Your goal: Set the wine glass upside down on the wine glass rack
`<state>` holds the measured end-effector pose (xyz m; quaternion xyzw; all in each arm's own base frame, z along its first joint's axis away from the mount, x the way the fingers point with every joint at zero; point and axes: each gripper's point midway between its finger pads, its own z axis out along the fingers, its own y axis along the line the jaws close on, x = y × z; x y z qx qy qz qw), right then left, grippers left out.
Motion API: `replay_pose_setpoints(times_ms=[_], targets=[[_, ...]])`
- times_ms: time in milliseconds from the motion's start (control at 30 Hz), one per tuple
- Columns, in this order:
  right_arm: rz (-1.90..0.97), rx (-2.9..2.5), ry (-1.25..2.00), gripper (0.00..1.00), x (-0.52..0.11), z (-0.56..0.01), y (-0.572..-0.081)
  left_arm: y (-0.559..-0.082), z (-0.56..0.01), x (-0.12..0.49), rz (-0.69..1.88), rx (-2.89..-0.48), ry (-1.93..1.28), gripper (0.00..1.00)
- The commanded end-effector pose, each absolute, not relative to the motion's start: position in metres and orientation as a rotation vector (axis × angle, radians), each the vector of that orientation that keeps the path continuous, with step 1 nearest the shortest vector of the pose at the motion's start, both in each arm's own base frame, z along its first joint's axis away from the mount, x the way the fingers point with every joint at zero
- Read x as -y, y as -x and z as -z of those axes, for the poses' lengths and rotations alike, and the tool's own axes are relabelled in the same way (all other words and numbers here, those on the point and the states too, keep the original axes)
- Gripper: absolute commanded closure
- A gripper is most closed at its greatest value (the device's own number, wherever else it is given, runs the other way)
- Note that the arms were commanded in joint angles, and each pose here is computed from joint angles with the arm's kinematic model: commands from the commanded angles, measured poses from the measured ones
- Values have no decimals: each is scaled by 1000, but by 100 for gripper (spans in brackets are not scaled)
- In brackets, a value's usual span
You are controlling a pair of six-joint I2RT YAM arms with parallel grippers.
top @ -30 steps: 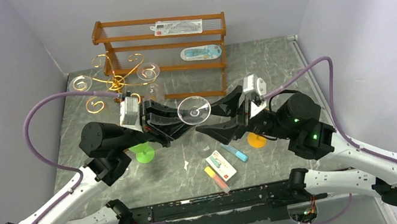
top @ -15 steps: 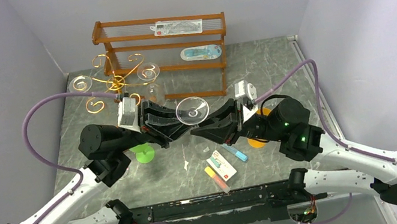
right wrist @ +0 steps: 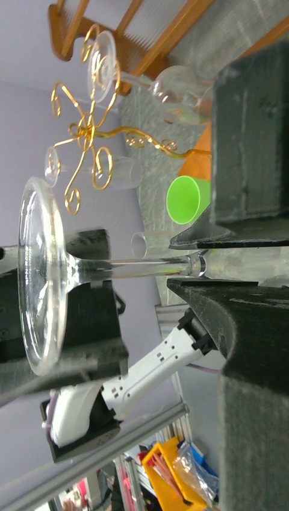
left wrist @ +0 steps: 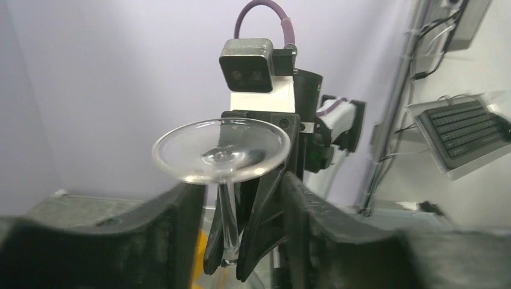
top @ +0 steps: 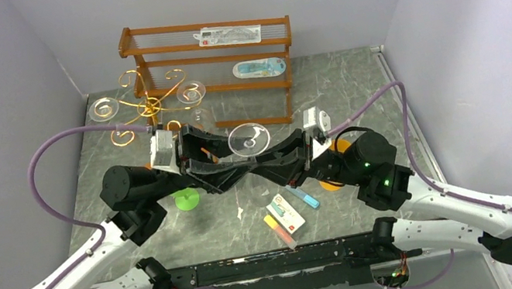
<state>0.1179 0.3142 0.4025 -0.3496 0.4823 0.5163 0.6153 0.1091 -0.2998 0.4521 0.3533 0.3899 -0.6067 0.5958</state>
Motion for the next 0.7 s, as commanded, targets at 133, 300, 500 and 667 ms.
replay_pose_setpoints(times_ms=[133,300,500,667], targets=[[-1134,-1095,578,100,-291,-420,-140,-128,-449,279,1237,-938,-718,18],[-1063,-1157,456,100,-281,-414,-161,-154,-449,253,1037,-1066,-612,12],[-965,-1233,516,100,-310,-393,-185,-200,-461,164,681,-1344,-194,9],[-974,-1226,533,100,-339,-388,-197,-202,-462,113,489,-1395,-72,10]])
